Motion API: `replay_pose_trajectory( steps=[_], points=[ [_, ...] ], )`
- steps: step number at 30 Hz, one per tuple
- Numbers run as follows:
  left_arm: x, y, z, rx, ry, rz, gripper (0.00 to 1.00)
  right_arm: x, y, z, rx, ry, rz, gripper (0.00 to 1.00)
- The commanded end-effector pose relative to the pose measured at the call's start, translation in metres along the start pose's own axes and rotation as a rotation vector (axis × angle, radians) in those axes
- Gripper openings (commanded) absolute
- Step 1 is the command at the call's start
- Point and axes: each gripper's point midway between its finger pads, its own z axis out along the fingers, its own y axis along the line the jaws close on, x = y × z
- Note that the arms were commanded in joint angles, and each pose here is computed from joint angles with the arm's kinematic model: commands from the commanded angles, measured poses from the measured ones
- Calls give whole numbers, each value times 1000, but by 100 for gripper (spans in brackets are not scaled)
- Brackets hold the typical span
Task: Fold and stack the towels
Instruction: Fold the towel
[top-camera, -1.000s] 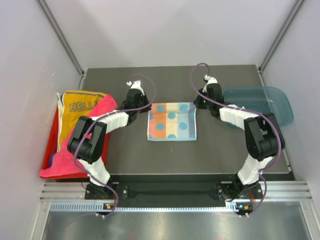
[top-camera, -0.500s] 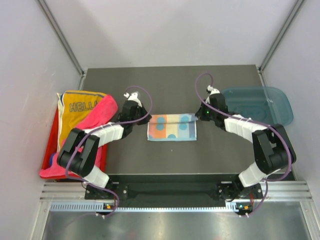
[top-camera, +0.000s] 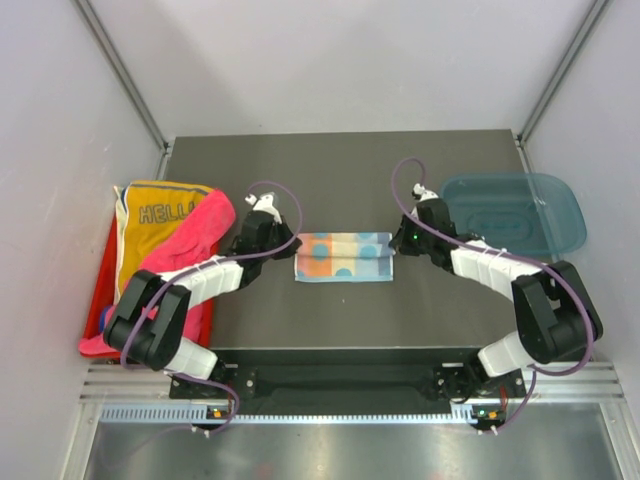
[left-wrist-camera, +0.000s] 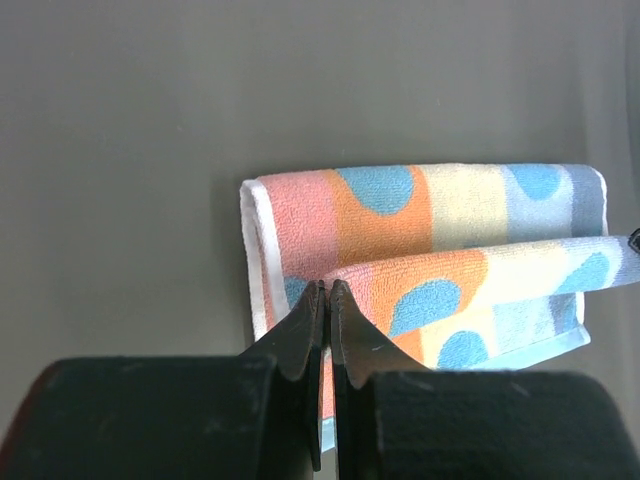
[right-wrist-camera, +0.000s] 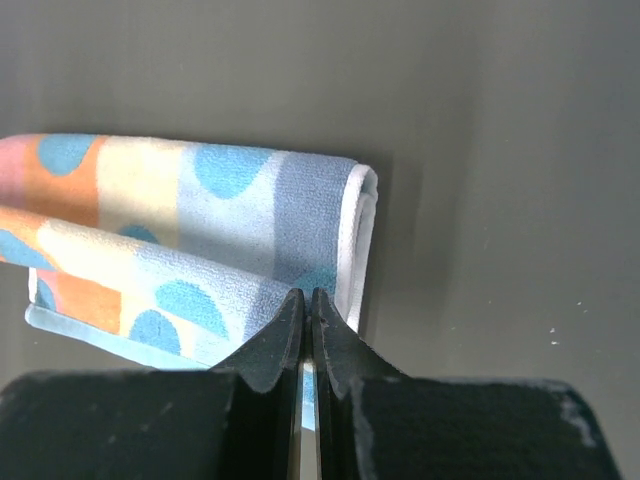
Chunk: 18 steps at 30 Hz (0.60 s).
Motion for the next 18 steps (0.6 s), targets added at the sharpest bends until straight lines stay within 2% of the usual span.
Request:
replay_pose_trajectory(
  steps=[1,18],
  points=[
    [-6,2,-7,-17,-38,-2,0,-4,3,-7,17,-34,-4,0],
    [23,7,-9,-16,21,-4,0,15,-9,-9,82,28,9,0]
  ],
)
